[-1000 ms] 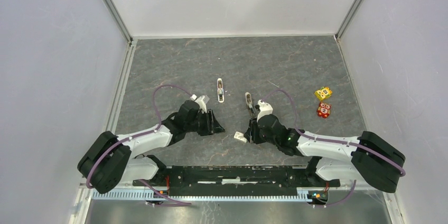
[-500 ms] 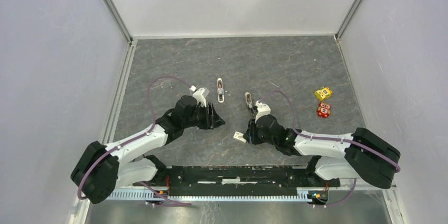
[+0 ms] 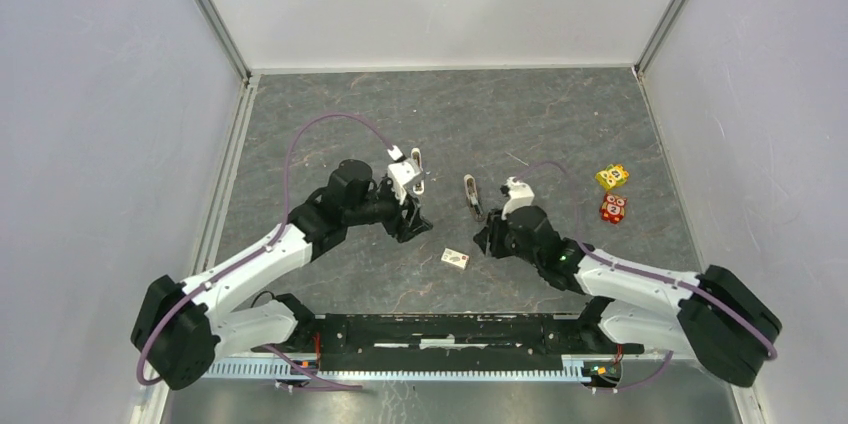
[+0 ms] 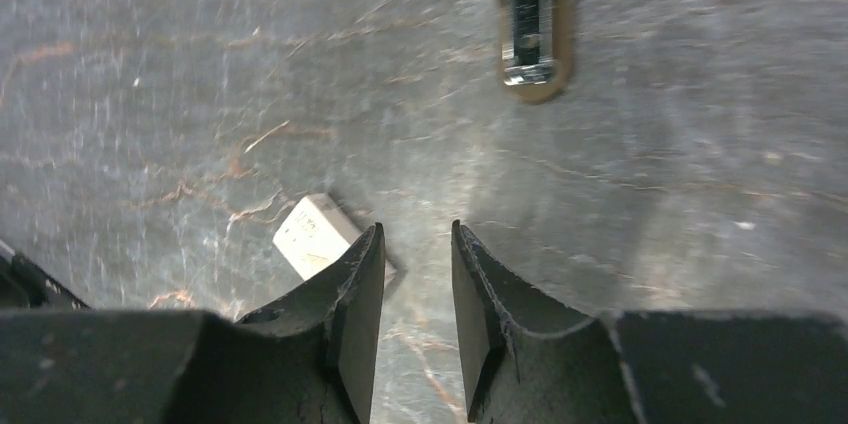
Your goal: Load the staples into the stapler
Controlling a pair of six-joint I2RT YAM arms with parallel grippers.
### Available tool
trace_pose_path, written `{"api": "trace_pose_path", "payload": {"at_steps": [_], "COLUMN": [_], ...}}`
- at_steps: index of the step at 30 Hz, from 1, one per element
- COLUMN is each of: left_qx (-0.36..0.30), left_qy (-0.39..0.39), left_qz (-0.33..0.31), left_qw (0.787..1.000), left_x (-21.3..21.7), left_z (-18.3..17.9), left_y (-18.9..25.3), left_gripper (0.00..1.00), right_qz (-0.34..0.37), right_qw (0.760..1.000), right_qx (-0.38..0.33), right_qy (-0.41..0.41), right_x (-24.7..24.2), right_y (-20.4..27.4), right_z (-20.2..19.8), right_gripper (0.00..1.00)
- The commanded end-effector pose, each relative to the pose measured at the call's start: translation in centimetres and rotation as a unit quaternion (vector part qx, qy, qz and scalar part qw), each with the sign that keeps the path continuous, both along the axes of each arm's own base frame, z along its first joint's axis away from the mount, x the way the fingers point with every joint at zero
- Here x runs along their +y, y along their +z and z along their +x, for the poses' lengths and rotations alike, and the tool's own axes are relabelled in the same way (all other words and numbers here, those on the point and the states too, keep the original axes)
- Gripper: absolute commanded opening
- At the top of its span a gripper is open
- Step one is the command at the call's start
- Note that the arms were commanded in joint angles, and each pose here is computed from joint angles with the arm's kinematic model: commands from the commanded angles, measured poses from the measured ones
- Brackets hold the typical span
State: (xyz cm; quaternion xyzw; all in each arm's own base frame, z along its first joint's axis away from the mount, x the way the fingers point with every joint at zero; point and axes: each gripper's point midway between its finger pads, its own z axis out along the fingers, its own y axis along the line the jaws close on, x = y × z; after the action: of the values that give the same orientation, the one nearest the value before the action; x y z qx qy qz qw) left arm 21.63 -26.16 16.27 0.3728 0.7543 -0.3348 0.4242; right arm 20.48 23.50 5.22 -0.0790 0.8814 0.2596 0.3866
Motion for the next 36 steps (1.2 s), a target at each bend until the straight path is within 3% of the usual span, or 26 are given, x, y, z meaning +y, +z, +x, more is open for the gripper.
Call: {"api": "trace_pose_path", "payload": {"at_steps": [1, 6, 16, 21, 36], "left_qx": [-0.094, -0.106, -0.123, -0.141, -0.144], "left_qy": [-0.155, -0.305, -0.372, -0.368, -0.377], "left_qz": [0.052, 0.119, 0.197, 0.230, 0.253], "left_qw": [0.982, 0.939, 0.899, 0.890, 0.879], "left_x": [-1.3, -1.8, -4.0, -5.2, -6.9], "left_z": [-0.9, -4.0, -5.2, -3.9, -3.4], "left_y": [-1.0, -4.4, -8.1, -9.3, -12.3], "left_gripper": [0.70, 0.76, 0.79, 0.79, 0.76], "right_qz": [0.018, 0.013, 0.023, 0.024, 0.028], "right_qw": [1.000, 0.999, 0.998, 0.998, 0.997], "right_qx": [-0.008, -0.023, -0.033, -0.038, -0.035], "right_qy": [-0.022, -0.036, -0.046, -0.048, -0.056], "right_x": [-2.4, -4.2, -5.4, -5.5, -6.0], "right_y": [0.2, 0.7, 1.0, 1.1, 0.3], "right_z": [0.7, 1.2, 1.2, 1.1, 0.7], "right_gripper": [0.37, 0.41, 0.41, 0.41, 0.41]}}
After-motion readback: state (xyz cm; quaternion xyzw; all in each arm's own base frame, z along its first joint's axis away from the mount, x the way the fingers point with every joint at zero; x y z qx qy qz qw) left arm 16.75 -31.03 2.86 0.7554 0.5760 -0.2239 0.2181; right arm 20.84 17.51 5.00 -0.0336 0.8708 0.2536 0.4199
